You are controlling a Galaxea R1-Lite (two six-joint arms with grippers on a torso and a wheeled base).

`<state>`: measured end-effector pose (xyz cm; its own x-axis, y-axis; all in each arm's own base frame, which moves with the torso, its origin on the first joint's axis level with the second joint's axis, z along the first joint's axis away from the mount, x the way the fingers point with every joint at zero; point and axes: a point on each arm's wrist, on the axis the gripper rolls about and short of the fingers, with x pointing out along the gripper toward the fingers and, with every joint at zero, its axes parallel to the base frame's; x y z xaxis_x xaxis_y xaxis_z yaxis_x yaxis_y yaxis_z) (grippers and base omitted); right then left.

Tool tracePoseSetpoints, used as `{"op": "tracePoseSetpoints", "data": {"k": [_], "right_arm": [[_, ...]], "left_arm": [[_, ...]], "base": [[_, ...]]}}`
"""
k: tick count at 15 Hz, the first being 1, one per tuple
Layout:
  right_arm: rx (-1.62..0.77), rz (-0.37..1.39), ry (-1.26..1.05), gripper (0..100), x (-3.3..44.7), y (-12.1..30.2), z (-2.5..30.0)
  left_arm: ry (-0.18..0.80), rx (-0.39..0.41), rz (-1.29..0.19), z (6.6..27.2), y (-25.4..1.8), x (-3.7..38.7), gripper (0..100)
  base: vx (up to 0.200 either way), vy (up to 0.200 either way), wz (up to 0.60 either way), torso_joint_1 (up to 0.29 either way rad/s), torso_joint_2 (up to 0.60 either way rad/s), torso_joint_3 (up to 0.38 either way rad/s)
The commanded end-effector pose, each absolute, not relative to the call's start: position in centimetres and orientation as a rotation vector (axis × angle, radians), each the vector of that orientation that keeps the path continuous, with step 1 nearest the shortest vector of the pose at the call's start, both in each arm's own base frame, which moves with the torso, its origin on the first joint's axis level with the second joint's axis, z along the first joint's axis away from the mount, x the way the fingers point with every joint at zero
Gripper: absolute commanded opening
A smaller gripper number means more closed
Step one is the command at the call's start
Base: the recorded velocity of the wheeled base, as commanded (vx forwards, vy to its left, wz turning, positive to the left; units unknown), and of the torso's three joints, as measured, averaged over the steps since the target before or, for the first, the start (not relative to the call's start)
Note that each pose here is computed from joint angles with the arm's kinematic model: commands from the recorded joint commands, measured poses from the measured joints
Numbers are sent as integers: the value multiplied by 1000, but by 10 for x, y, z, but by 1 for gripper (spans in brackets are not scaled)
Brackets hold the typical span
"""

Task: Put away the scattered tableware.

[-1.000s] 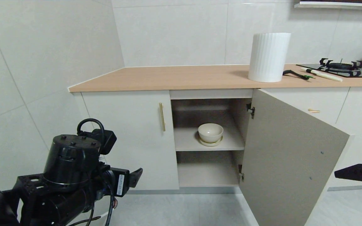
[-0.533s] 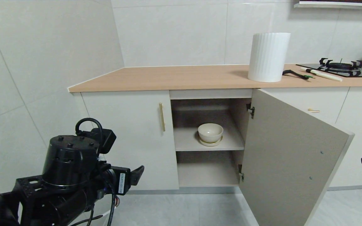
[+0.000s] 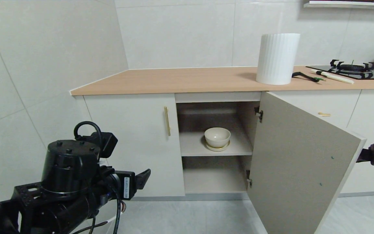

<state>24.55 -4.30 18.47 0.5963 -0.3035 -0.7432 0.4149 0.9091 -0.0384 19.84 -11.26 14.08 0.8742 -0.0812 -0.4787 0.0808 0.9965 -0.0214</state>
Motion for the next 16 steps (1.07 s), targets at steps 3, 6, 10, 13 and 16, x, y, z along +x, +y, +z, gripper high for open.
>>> {"op": "tracePoseSetpoints", "data": {"k": [3,6,10,13,16], "right_arm": [[210,-305,912,100,262,-40,158],[234,-226,915,100,263,-19,159],[165,-13,898,100,278,42,151],[119,123,826,100,305,87,131],[83,191,865,100,325,123,109]], "left_arm": [[455,-114,-90,152,-116,206,100],[451,-118,-93,155,-114,208,100],[426,-124,-158,165,-115,207,100],[427,-131,-172,166,-115,207,100],[427,-131,-172,166,-115,207,100]], "base": [[0,0,0,0,0,0],[0,0,0,0,0,0],[0,0,0,0,0,0],[0,0,0,0,0,0],[0,0,0,0,0,0]]}}
